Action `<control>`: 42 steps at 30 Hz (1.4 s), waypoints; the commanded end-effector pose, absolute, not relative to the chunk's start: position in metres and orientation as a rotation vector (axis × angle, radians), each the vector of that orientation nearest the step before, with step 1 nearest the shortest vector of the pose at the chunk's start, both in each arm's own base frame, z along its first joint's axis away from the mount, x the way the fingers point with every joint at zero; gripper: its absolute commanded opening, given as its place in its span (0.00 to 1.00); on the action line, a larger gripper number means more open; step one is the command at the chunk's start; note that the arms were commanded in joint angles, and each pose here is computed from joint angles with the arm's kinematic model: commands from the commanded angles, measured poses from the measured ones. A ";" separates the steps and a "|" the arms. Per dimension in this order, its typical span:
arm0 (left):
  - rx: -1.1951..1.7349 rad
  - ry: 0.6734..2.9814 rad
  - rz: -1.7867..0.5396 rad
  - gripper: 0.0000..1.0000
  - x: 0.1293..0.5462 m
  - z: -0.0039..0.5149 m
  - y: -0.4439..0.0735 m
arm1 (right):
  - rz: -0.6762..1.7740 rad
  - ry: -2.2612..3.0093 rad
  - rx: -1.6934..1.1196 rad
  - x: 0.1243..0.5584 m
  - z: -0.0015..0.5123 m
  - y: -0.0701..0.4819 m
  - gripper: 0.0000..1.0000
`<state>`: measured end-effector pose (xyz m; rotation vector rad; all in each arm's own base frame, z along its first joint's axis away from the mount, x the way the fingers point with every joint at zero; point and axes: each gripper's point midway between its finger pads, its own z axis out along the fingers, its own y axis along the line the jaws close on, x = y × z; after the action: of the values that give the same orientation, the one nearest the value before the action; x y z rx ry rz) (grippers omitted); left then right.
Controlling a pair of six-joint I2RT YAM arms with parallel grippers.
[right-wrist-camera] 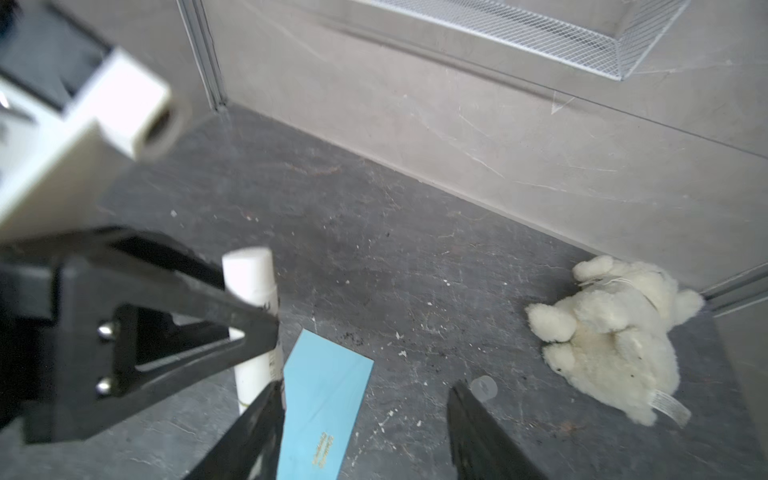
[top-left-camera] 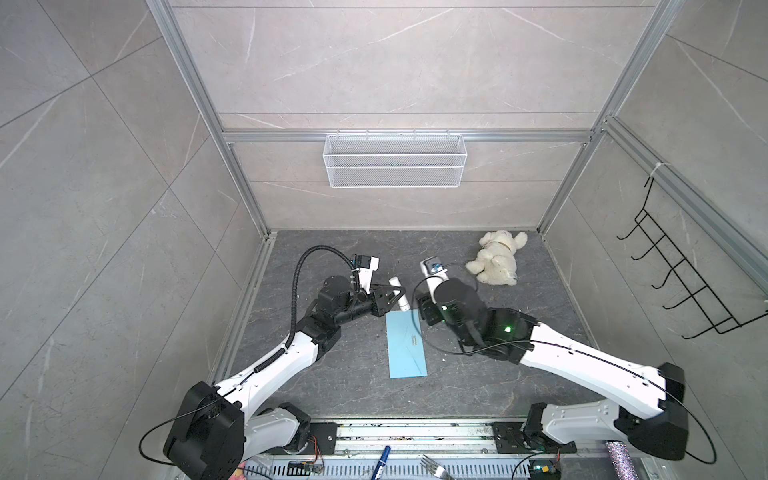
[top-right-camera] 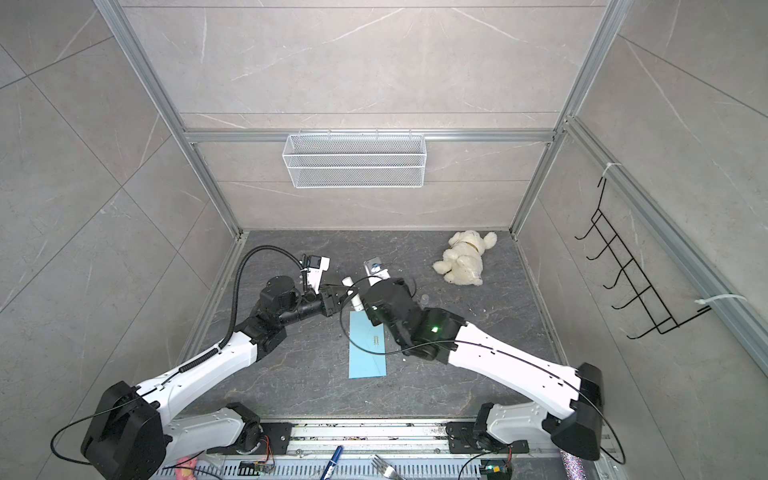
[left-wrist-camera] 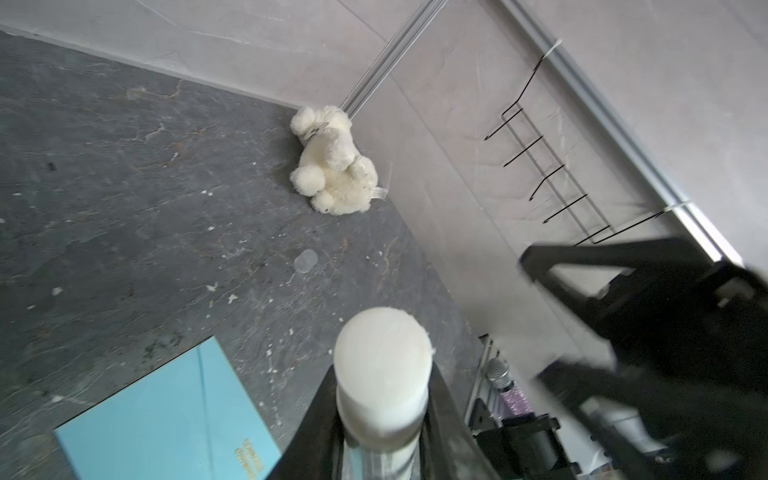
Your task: Place the letter into the envelope and seal it
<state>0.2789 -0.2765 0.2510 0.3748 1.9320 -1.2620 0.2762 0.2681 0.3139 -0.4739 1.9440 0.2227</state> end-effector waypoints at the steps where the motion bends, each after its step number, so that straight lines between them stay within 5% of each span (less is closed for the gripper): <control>1: 0.505 1.840 -1.166 0.00 0.274 0.274 -0.272 | 0.467 1.990 -0.520 0.260 0.309 0.277 0.64; 13: 0.529 1.796 -1.161 0.00 0.271 0.284 -0.271 | 0.665 2.089 -0.525 0.257 0.292 0.280 0.66; 24: 0.429 1.759 -1.409 0.00 0.273 0.304 -0.287 | 0.779 2.136 -0.634 0.240 0.273 0.294 0.76; 36: 0.456 1.715 -1.517 0.00 0.266 0.315 -0.293 | 0.930 2.137 -0.709 0.233 0.266 0.311 0.74; 42: 0.449 1.698 -1.558 0.00 0.267 0.317 -0.292 | 0.962 2.139 -0.723 0.236 0.264 0.319 0.66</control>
<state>0.2690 -0.2909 0.2831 0.3981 1.8228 -1.5045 0.2355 0.3120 0.2620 -0.7073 2.1558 0.9191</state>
